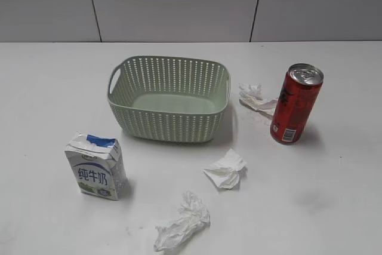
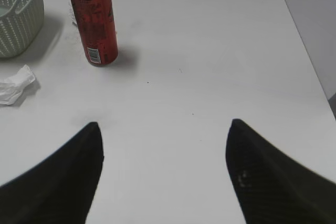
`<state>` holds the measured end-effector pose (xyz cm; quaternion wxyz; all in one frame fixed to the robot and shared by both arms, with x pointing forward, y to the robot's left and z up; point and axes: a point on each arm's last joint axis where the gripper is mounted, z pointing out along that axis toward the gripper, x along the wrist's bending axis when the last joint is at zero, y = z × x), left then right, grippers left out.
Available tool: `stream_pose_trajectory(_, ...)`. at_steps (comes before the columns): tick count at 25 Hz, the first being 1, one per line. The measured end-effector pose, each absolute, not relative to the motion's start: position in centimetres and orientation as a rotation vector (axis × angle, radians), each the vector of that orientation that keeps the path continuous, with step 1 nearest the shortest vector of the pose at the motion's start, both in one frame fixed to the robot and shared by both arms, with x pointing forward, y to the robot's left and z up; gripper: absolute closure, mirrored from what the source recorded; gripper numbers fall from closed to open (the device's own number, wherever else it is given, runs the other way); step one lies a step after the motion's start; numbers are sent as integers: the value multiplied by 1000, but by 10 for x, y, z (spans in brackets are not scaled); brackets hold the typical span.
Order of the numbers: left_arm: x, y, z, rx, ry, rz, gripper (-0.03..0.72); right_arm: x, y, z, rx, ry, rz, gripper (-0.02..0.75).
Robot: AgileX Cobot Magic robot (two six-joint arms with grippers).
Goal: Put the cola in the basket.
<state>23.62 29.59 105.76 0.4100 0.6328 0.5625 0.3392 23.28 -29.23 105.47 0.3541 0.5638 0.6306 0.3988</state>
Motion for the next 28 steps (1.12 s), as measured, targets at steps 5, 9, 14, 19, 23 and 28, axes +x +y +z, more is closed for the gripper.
stream_pose_trajectory(5,236,296,1058,1593,1416,854,451,233,-292,1055,1459,1629,1031,187)
stream_pose_trajectory(9,236,296,1058,1593,1417,854,451,233,-292,1055,1460,1628,1032,187)
stream_pose_trajectory(14,236,296,1058,1593,1417,854,451,233,-292,1055,1460,1628,1032,187)
stream_pose_trajectory(19,236,296,1058,1593,1416,854,451,232,-293,1062,1426,1588,1063,187)
stream_pose_trajectory(23,236,296,1058,1593,1416,854,451,236,-292,1074,1351,1496,1144,187)
stream_pose_trajectory(28,236,296,1058,1593,1417,854,451,261,-292,1088,1341,1458,1168,187)
